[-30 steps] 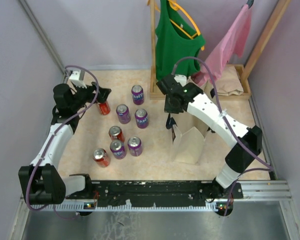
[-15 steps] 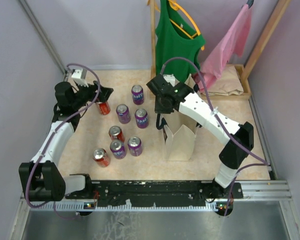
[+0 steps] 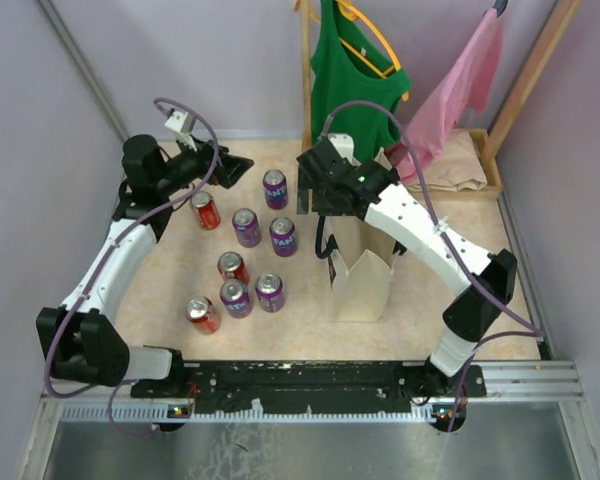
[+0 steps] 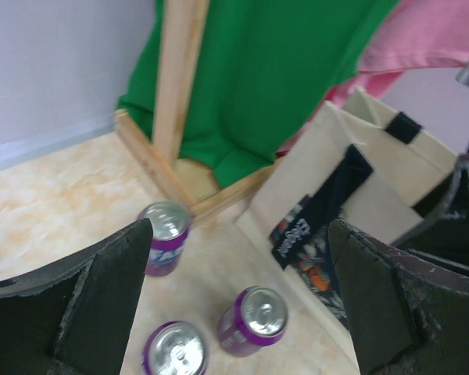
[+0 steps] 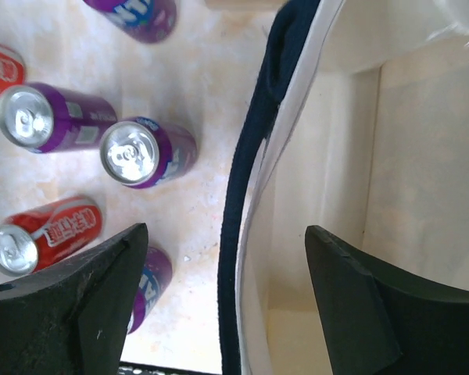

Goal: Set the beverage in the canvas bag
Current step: Move the canvas bag to the center of the board, then adjust the canvas bag at the center of the board.

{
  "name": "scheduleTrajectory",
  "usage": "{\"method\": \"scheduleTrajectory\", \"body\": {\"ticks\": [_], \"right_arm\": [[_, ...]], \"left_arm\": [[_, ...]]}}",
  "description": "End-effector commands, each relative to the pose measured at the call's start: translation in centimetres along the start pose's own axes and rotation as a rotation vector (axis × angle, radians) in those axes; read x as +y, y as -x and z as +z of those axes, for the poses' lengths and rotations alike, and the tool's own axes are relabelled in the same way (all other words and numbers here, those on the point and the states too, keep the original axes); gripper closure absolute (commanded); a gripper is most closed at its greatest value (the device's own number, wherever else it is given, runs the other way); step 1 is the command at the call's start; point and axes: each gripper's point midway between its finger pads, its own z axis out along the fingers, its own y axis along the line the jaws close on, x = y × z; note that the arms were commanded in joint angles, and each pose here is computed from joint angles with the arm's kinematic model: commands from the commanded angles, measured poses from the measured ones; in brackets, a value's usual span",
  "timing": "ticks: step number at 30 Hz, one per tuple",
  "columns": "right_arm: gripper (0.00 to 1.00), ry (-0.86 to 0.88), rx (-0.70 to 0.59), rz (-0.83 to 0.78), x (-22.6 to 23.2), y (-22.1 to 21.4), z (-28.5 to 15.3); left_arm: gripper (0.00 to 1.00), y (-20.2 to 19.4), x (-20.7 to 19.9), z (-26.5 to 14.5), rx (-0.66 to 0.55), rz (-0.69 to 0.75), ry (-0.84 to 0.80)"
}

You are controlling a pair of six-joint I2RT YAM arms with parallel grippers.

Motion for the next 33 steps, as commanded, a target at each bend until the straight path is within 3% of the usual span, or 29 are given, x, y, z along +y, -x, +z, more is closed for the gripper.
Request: {"method": "scheduleTrajectory", "body": {"ticks": [1,7,12,19,33], "right_arm": [[0.18,0.014,-0.214,0.037,-0.5,6.0,-5.0],[0.17,-0.11,-0.321,0.07,-3.9,8.6,-8.2],[0.17,-0.25,-0.257,0.115,-9.4,7.1,-8.1],[0.18,-0.315,-0.224,0.181,-15.2,4.5,-8.2],[0.16,-0.28,-0.179,0.215,-18.4,2.1,-6.7]], "left_arm": [[0.0,0.8,-4.3,1.5,0.018,0.006,-0.144],[0.01,-0.2,-8.1,3.7,0.055,-0.033,-0.234],[0.02,-1.4,-10.9,5.3,0.091,-0.054,-0.287],[0.05,-2.9,-13.2,7.2,0.136,-0.117,-0.279],[0.07,-6.6,-17.1,10.4,0.26,-0.174,-0.268]]}}
